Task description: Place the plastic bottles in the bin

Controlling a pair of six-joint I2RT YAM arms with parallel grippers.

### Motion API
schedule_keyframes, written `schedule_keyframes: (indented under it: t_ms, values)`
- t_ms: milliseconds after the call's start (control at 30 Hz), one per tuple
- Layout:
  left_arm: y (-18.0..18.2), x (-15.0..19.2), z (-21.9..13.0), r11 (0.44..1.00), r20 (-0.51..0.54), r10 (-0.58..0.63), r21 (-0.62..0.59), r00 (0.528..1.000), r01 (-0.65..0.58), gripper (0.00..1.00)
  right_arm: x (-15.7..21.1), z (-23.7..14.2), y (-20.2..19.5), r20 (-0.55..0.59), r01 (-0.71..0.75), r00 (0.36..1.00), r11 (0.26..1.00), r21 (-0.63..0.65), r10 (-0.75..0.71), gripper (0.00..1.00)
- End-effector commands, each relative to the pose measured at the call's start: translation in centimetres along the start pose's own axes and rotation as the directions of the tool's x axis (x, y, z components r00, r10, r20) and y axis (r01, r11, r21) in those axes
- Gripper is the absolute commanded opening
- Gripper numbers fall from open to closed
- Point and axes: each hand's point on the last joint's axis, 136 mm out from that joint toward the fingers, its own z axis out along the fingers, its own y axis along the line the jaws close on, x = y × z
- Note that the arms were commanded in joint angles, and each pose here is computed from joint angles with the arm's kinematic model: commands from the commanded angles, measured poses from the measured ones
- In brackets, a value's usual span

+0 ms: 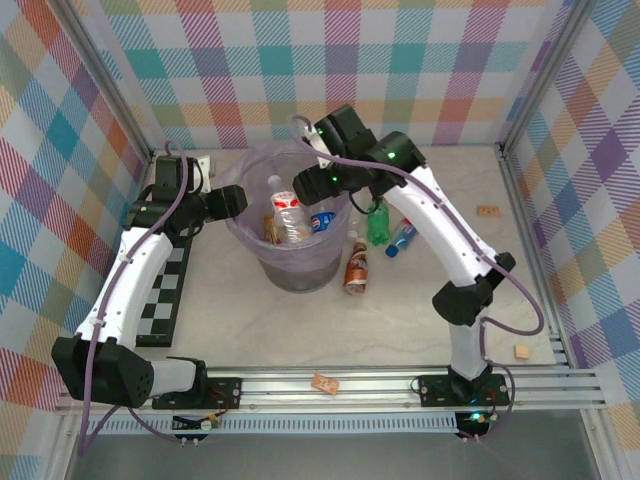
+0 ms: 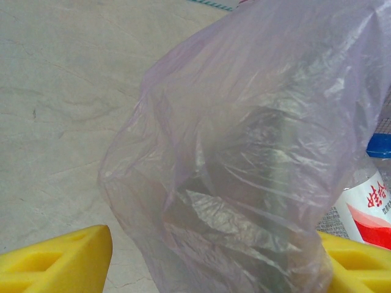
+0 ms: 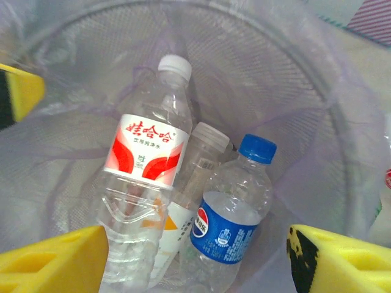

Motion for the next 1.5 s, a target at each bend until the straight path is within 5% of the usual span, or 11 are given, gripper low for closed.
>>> schedule_keyframes:
  t_ms: [0,233,467,933,1267,1467]
  values:
    - [1.1,0.7,0.4,0.999,-0.029,0.004,-0.033,1.0,-0.005,0.71,-0.5,-2.5,-1.4,0.055,-0.049,0.997,0.999,0.018,0.048,0.77]
    - [1.2,0.7,0.4,0.999,-0.03,0.003,-0.034,1.0,-0.004,0.71,0.7,-4.5,-7.2,0.096,-0.181,0.98,0.98,0.084,0.173,0.77]
    - [1.2,0.6,0.3,0.999,-0.026,0.0,-0.034,1.0,-0.001,0.71,5.7,-3.7,-11.3,0.059,-0.386,0.922,0.917,0.103,0.382,0.76]
    - [1.3,0.6,0.2,0.999,-0.027,0.001,-0.037,1.0,-0.002,0.71,16.6,4.9,-9.1,-0.135,-0.662,0.746,0.748,-0.043,0.652,0.76]
    - [1.3,0.6,0.2,0.999,-0.024,-0.001,-0.033,1.0,0.0,0.71,21.2,10.5,-7.9,-0.269,-0.773,0.619,0.633,-0.042,0.738,0.71]
    - [1.3,0.7,0.4,1.0,-0.028,-0.005,-0.031,1.0,0.004,0.71,23.7,12.9,-8.4,-0.305,-0.778,0.591,0.627,0.027,0.747,0.72]
